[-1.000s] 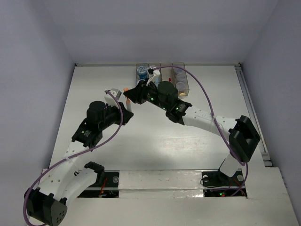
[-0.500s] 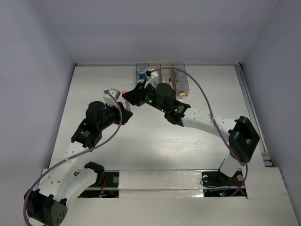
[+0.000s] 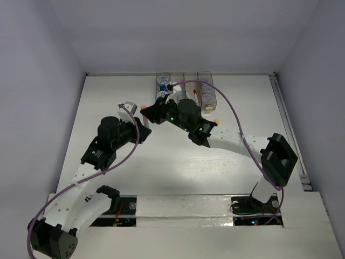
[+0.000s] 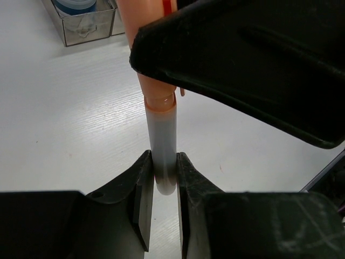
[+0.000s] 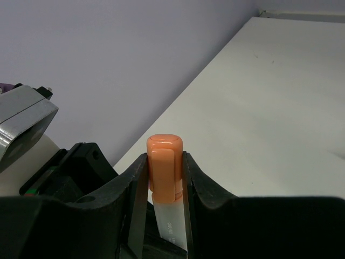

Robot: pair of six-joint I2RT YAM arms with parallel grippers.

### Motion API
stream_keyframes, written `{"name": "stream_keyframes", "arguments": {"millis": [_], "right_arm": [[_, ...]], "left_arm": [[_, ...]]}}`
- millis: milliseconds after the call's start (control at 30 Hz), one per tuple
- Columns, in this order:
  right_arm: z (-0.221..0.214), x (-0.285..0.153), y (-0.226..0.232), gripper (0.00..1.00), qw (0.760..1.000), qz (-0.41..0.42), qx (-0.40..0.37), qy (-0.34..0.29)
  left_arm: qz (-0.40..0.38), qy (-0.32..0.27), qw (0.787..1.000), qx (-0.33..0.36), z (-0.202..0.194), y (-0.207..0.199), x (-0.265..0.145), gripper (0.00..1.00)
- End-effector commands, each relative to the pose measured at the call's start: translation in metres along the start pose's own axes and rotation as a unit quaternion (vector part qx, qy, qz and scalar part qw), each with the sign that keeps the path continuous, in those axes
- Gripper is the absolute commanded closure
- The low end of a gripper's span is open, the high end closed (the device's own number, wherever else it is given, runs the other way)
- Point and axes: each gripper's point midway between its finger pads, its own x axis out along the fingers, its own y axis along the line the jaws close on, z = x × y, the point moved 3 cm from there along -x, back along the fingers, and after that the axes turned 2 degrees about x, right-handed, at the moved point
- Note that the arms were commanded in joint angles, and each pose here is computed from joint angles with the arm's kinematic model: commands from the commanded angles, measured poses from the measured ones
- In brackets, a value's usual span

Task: Sort the stationery into containers
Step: Close the pen cap on the pen.

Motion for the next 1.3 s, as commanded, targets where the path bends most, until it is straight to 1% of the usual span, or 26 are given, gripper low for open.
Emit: {"name": "stream_keyframes", "arguments": {"millis": [0, 67, 267, 500, 600, 700, 833, 900, 933, 1000, 1100, 1133, 1267], "right_arm": [[0.000, -0.003, 0.004, 1.00, 1.000, 0.003, -0.007, -0.013], [-0.006, -0.006, 0.006, 1.00, 1.000, 0.006, -0.008, -0.010], [-0.007, -0.013, 0.004, 1.00, 1.000, 0.001, -0.009, -0.028], [-0.023, -0.018, 0.012, 1.00, 1.000, -0.002, -0.014, -0.025], [-0.039, -0.019, 0.020, 1.00, 1.000, -0.006, -0.023, -0.008], [-0.048, -0.020, 0.021, 1.00, 1.000, -0.012, -0.013, 0.008], [-0.055, -0.027, 0.026, 1.00, 0.999, -0.012, 0.010, 0.032], [-0.051, -0.032, 0.030, 1.00, 0.999, -0.009, 0.011, 0.035], [-0.055, -0.036, 0.029, 1.00, 0.999, -0.011, 0.010, 0.052], [-0.053, -0.040, 0.033, 1.00, 0.998, -0.007, 0.010, 0.065], [-0.070, -0.047, 0.034, 1.00, 0.994, 0.003, 0.015, 0.109], [-0.081, -0.051, 0.032, 1.00, 0.992, 0.010, 0.019, 0.127], [-0.107, -0.061, 0.021, 1.00, 0.988, 0.011, 0.053, 0.146]], "left_arm": [[-0.005, -0.055, 0.998, 0.011, 0.029, -0.006, -0.006, 1.00], [0.001, -0.058, 0.998, 0.008, 0.031, -0.003, -0.007, 1.00], [0.000, -0.062, 0.998, 0.007, 0.032, -0.004, -0.007, 1.00], [-0.006, -0.074, 0.997, 0.004, 0.035, -0.007, -0.010, 1.00], [0.000, -0.081, 0.997, 0.001, 0.038, -0.005, -0.011, 1.00], [0.008, -0.084, 0.996, -0.001, 0.039, -0.002, -0.011, 1.00], [0.021, -0.093, 0.995, 0.000, 0.043, 0.001, -0.013, 1.00], [0.023, -0.096, 0.995, 0.000, 0.044, 0.001, -0.014, 1.00], [0.026, -0.098, 0.995, -0.001, 0.045, 0.001, -0.014, 1.00], [0.030, -0.098, 0.995, 0.000, 0.046, 0.002, -0.015, 1.00], [0.032, -0.108, 0.994, -0.001, 0.054, 0.000, -0.018, 1.00], [0.032, -0.115, 0.993, 0.000, 0.060, -0.001, -0.020, 1.00], [0.019, -0.131, 0.991, -0.001, 0.073, -0.011, -0.022, 1.00]]}}
